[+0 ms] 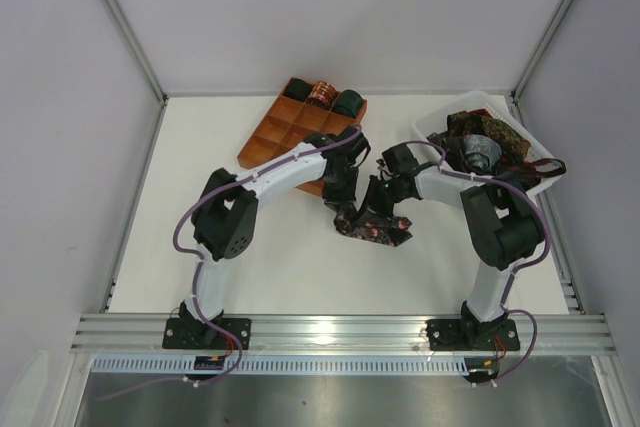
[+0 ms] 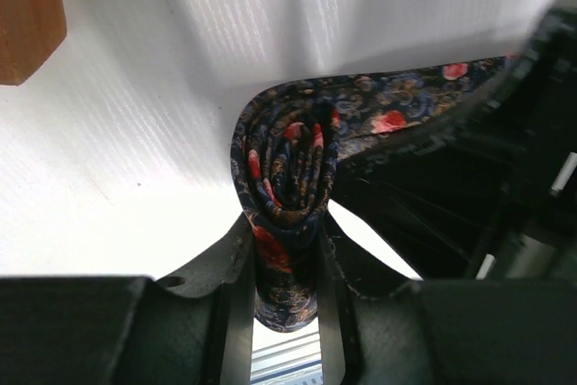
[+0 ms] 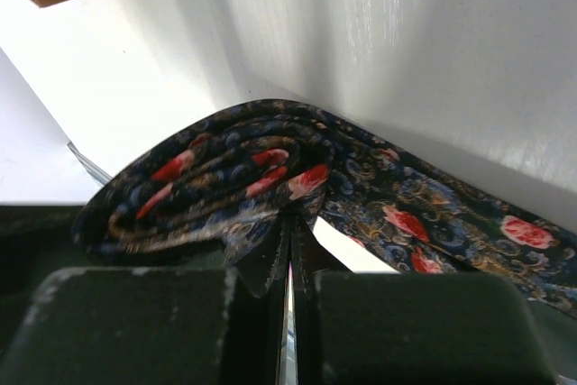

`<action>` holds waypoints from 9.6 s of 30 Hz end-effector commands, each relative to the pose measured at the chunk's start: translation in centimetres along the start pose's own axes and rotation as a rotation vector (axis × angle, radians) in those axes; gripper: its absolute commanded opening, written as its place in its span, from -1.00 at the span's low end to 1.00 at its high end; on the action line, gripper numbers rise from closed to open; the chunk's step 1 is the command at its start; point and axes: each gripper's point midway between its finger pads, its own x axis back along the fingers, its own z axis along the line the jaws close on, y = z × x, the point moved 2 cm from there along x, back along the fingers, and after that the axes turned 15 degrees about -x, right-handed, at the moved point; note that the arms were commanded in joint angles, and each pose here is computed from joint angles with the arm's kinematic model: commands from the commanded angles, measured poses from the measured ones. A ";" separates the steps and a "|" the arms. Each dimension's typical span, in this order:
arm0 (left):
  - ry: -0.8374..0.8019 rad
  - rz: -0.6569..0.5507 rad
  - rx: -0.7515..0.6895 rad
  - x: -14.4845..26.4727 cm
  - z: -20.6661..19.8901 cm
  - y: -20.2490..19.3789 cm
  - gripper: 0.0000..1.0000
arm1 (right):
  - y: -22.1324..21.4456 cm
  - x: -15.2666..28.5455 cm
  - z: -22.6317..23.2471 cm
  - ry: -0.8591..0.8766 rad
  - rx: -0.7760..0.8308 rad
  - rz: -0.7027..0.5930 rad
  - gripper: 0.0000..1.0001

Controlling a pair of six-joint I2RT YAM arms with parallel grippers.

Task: Roll the ties
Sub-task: Roll the tie, then place the rolled tie into the container

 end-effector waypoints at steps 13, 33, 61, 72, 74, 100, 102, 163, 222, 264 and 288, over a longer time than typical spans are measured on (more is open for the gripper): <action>-0.136 -0.059 -0.053 0.4 -5.8 2.0 -0.24 | 0.4 0.1 -0.3 0.017 -0.023 0.014 -0.96; -0.175 -0.062 0.001 -1.1 -6.7 1.6 -0.07 | 1.4 4.9 -4.3 -0.120 -0.061 -0.113 -0.95; -0.298 -0.103 0.010 0.4 -11.7 3.3 0.33 | 2.7 8.5 -9.3 -0.117 -0.213 -0.136 -0.96; -0.440 -0.188 -0.041 2.5 -13.7 4.2 0.33 | 2.7 12.7 -7.8 -0.061 -0.142 -0.177 -0.95; -0.428 -0.230 -0.082 3.7 -13.1 4.4 0.38 | 2.5 13.0 -7.2 -0.041 -0.128 -0.166 -0.93; -0.623 -0.221 -0.143 1.7 -3.8 1.0 0.91 | 3.2 7.7 -7.6 -0.157 -0.110 -0.163 -0.93; -0.662 -0.223 -0.131 1.6 -4.3 1.3 0.92 | 3.2 7.8 -7.9 -0.173 -0.109 -0.170 -0.93; -0.653 -0.117 0.164 -7.6 -8.4 1.0 -0.42 | 2.6 7.6 -10.0 -0.173 -0.050 -0.142 -0.95; -0.031 -0.149 -0.134 3.3 16.3 8.3 -0.99 | -0.3 14.3 -4.1 -0.095 0.012 -0.188 -0.92; 0.673 0.033 -0.241 -1.7 15.3 6.5 -0.99 | -1.9 12.6 -6.6 -0.134 -0.010 -0.138 -0.92; 0.510 -0.030 -0.253 -1.5 11.6 7.5 0.02 | -2.1 12.4 -6.9 -0.140 -0.013 -0.135 -0.91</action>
